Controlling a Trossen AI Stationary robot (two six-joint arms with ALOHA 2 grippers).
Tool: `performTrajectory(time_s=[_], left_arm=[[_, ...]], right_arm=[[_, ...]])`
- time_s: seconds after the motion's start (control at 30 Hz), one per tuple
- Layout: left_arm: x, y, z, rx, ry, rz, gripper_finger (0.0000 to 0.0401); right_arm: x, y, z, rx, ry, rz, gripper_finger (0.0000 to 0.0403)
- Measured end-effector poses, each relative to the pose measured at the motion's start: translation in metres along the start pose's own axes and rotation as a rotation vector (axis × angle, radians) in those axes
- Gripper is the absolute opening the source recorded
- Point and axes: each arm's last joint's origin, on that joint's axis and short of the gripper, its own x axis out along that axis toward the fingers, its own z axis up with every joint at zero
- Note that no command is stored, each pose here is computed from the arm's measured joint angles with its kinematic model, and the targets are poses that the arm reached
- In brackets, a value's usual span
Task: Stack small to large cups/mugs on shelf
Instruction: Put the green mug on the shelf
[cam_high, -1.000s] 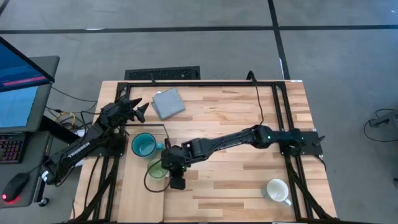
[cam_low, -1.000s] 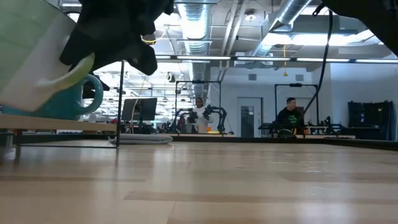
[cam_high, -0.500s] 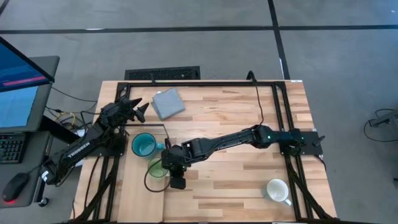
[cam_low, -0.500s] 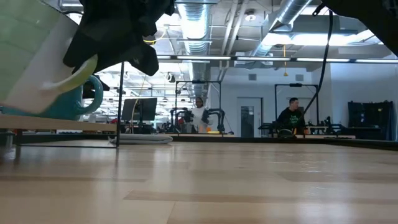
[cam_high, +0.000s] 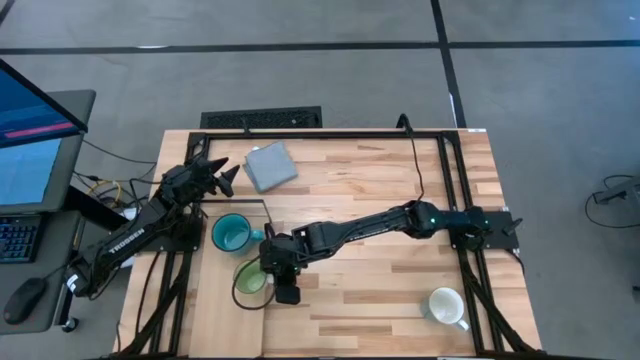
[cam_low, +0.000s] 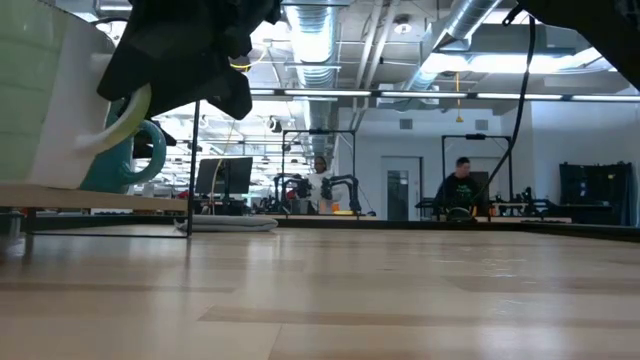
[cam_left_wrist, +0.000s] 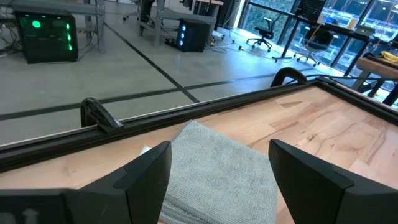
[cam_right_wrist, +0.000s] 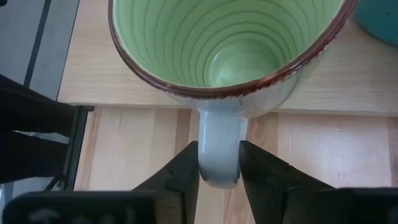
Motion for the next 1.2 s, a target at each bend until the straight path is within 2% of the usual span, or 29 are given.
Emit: performTrajectory(time_s=[0.4, 0.8, 1.07, 1.2], left_arm=[[0.000, 0.000, 0.000, -0.001, 0.000, 0.000, 0.0261], [0.000, 0.000, 0.000, -0.002, 0.003, 0.001, 0.0261], [0.000, 0.000, 0.000, 0.000, 0.004, 0.001, 0.0261], [0.000, 0.000, 0.000, 0.002, 0.005, 0.001, 0.0261]], right_arm=[[0.000, 0.001, 0.006, -0.083, -0.062, 0.012, 0.0157], [-0.001, 0.001, 0.013, -0.130, -0.127, 0.019, 0.0158], [0.009, -0.001, 0.010, -0.096, -0.120, 0.027, 0.0159], [0.020, -0.004, 0.008, -0.047, -0.110, 0.094, 0.0159]])
